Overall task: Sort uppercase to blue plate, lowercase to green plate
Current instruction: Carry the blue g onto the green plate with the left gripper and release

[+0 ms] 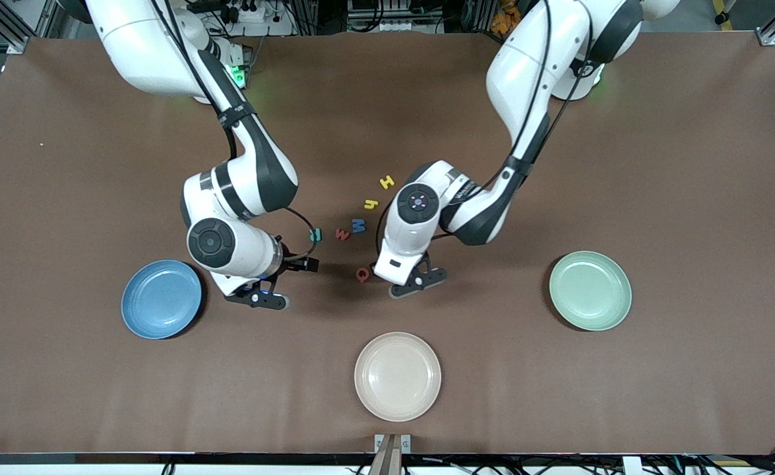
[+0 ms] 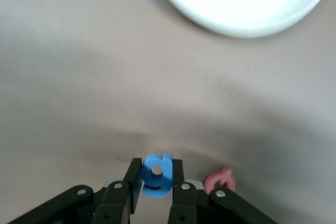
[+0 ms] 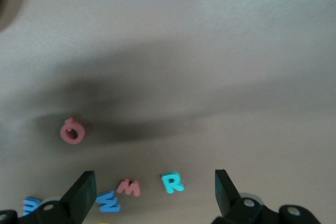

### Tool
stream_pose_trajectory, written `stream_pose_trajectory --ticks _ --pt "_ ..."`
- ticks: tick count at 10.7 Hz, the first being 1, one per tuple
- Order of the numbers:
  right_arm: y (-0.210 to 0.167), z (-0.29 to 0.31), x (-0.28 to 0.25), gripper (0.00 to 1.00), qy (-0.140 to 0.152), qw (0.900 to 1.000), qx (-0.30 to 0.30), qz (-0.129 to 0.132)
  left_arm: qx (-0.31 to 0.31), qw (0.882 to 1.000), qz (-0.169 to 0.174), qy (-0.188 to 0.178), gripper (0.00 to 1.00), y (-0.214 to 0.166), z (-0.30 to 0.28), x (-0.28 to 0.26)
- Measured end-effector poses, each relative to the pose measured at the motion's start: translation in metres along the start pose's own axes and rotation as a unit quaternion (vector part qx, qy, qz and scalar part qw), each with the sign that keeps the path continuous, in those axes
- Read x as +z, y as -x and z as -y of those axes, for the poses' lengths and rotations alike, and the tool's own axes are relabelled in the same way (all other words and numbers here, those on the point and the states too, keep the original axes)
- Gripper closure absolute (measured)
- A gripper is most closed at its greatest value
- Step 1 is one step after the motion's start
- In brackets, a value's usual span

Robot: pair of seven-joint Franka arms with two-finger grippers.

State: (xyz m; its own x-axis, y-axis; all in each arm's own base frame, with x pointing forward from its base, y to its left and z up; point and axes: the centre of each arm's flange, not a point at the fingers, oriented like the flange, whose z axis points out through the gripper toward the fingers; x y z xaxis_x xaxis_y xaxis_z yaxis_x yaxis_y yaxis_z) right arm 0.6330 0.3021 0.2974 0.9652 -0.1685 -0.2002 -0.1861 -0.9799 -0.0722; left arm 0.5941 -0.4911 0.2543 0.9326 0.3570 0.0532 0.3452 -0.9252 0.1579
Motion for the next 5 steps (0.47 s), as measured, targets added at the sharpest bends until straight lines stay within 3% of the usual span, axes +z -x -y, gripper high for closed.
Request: stream_pose_trajectory --ticks 2,5 --pt "0.012 0.029 0.019 0.00 -0.006 1.000 -0.002 -0.014 0.035 0.999 -0.022 0.017 0.73 -0.045 0.017 -0.031" --pt "0.046 0.093 0.071 0.00 0.006 0.997 0.021 -0.069 0.108 0.986 -0.100 0.080 0.73 -0.096 0.032 -0.042"
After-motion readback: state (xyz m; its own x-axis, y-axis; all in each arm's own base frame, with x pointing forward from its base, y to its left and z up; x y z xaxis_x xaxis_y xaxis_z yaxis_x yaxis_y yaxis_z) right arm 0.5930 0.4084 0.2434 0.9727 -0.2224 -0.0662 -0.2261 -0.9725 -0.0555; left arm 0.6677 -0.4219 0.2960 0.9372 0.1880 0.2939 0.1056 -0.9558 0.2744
